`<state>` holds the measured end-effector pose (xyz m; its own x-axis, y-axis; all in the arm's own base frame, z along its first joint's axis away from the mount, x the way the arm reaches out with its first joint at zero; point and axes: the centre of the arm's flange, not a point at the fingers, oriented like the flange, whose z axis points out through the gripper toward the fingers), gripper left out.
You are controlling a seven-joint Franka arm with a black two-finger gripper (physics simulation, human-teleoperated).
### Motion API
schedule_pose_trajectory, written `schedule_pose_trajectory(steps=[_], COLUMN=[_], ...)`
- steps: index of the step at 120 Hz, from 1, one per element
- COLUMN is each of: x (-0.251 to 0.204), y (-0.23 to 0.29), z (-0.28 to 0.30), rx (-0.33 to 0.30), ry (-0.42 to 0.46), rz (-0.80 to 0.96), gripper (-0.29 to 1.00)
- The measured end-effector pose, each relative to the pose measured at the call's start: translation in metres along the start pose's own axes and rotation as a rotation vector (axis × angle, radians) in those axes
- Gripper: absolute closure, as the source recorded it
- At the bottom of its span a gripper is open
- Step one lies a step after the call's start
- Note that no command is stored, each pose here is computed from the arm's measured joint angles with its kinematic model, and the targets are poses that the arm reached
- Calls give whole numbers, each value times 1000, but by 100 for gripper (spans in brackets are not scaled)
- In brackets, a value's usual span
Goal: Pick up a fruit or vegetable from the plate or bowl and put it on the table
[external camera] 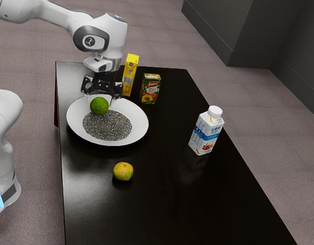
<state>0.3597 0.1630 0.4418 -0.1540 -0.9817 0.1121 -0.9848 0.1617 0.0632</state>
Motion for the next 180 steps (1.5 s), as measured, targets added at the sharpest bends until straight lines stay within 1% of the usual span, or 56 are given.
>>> schedule_pose_trajectory(steps=[38,53,60,70,78,86,89,98,106,117,130,140,149,163,167,174,180], x=[-5,-5,-10,-14,-15,-16,-17,-20,-20,-4,-3,10,32,91,107,132,150], y=[1,-1,0,1,1,-1,-2,-5,-9,-19,-18,-24,-36,-61,-65,-71,-78], z=[5,8,10,10,9,6,2,-12,-31,-75,-101,-117,-124,-126,-126,-127,-127], rx=[-7,-18,-18,-10,-2,12,22,56,89,144,166,177,178,161,157,153,145], ry=[8,5,14,33,41,48,50,53,48,22,20,11,10,6,1,-5,-14], rz=[-17,-21,-34,-54,-61,-69,-72,-83,-85,-61,-67,-43,8,134,164,205,232], gripper=[5,8,14,29,39,49,54,64,64,62,63,62,62,62,63,65,64])
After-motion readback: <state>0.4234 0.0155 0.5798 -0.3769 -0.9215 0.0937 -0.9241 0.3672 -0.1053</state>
